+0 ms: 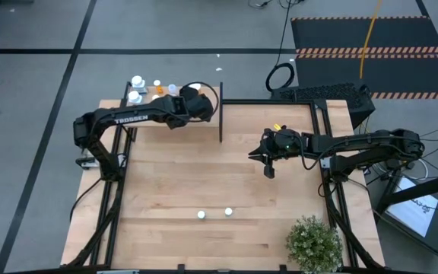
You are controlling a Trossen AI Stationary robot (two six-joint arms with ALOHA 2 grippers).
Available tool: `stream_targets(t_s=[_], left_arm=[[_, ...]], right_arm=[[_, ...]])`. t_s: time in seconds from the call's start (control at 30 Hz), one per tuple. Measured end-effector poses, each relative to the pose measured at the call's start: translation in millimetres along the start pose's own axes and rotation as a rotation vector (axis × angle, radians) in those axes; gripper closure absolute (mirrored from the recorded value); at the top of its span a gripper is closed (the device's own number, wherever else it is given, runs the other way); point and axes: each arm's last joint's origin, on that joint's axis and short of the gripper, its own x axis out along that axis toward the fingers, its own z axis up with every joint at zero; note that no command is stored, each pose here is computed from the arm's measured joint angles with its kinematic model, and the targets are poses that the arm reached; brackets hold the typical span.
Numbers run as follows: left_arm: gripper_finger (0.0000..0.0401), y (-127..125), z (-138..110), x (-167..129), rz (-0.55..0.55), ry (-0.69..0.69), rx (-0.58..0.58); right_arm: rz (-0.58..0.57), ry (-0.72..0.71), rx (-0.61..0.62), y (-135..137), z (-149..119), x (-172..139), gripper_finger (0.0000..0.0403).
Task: Pick and place medicine bottles onto shelf by color
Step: Put the large orange pill bottle on the shelf aligned with the other large orange pill bottle
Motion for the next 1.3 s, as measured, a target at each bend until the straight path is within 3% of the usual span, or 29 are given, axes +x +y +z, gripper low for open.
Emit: stream_targets(t_s=[0.63,1.3], left_arm=[[0.0188,1.3,-0.2,3.6,0.002,0.019,0.029],[0.0137,4.8,3.4,2.5,-0.017,0.027,0.038]], right_arm=[[0.0,0.004,0.0,0.0,-0.4,0.0,0.0355],[0.0,0.004,0.001,-0.1,-0.4,0.0,0.0355]])
